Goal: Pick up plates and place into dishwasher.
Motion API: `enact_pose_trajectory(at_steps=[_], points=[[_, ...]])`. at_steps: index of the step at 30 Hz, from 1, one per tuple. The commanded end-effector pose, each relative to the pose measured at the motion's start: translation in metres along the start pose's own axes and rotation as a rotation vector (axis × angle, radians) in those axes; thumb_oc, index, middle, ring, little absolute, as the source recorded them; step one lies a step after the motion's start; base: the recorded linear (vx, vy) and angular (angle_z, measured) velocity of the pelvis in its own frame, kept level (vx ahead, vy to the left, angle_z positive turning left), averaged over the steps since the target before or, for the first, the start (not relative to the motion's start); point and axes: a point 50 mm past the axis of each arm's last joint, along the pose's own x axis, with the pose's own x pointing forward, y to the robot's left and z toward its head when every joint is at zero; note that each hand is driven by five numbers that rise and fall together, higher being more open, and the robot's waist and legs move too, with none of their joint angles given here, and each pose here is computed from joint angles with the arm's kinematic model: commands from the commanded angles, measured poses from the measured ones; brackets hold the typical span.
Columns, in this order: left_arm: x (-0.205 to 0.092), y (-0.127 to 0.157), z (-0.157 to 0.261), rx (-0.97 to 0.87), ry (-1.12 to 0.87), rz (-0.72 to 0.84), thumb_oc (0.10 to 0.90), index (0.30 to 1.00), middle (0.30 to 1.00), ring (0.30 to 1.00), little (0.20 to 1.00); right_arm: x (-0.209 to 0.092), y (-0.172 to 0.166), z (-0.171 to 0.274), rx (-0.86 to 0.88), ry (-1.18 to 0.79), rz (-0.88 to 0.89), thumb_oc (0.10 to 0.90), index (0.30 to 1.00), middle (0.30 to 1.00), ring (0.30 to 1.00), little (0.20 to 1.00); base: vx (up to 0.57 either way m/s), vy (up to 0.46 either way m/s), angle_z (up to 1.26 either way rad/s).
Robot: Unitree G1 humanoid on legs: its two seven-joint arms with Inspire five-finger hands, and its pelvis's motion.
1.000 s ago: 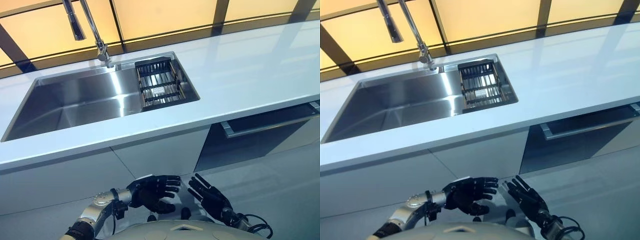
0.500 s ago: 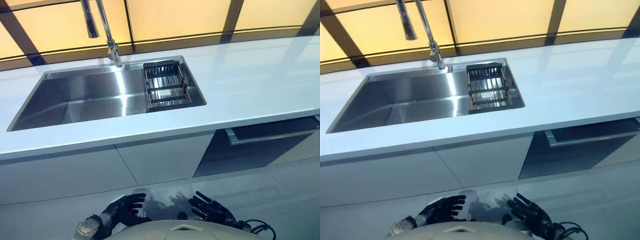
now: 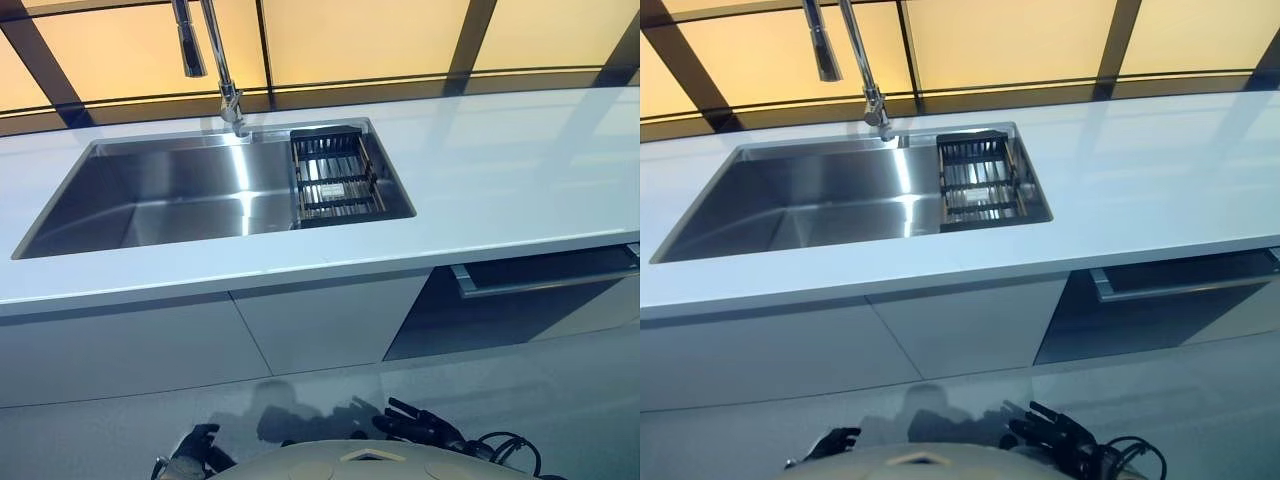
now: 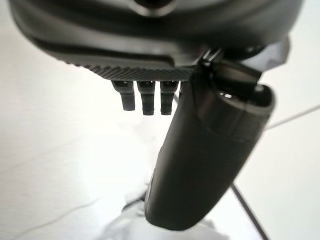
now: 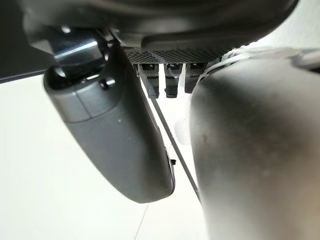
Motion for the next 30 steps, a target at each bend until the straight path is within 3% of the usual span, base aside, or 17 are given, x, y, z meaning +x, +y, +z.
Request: enact_pose_trajectory(at_steps=[1,6,10,12,14,19,30], points=[[0.002,-0.002,0.021,-0.174,-0.058,-0.063,0.800,0.900,0.900,0.900,0.900,0.002,0.004,-0.009,-0.097,0.062,0.000,0.800,0.900,0.900,0.900,0.900,0.00,0.000,0.00],[0.001,-0.002,0.020,-0.051,-0.093,-0.121,0.800,0.900,0.900,0.900,0.900,0.004,0.005,-0.001,-0.103,0.022,-0.021,0.800,0.900,0.900,0.900,0.900,-0.01,0.034,0.03],[0.002,0.002,0.015,-0.197,-0.024,-0.155,0.800,0.900,0.900,0.900,0.900,0.003,0.003,0.000,-0.109,0.027,-0.031,0.800,0.900,0.900,0.900,0.900,0.00,0.028,0.00],[0.002,0.000,0.005,-0.419,0.044,-0.140,0.800,0.900,0.900,0.900,0.900,0.003,0.003,-0.003,-0.098,0.020,-0.037,0.800,0.900,0.900,0.900,0.900,0.00,0.000,0.00],[0.001,0.000,-0.004,-0.507,0.091,-0.117,0.800,0.900,0.900,0.900,0.900,0.004,0.006,-0.004,-0.084,0.012,-0.036,0.800,0.900,0.900,0.900,0.900,0.00,0.000,0.02],[0.001,-0.001,0.000,-0.437,0.031,-0.128,0.800,0.900,0.900,0.900,0.900,0.005,0.009,-0.005,-0.081,0.007,-0.030,0.800,0.900,0.900,0.900,0.900,-0.01,-0.005,0.04],[0.001,-0.005,0.019,-0.477,-0.038,-0.172,0.800,0.900,0.900,0.900,0.900,0.006,0.011,-0.001,-0.095,0.001,-0.022,0.800,0.900,0.900,0.900,0.900,0.00,0.000,0.00]])
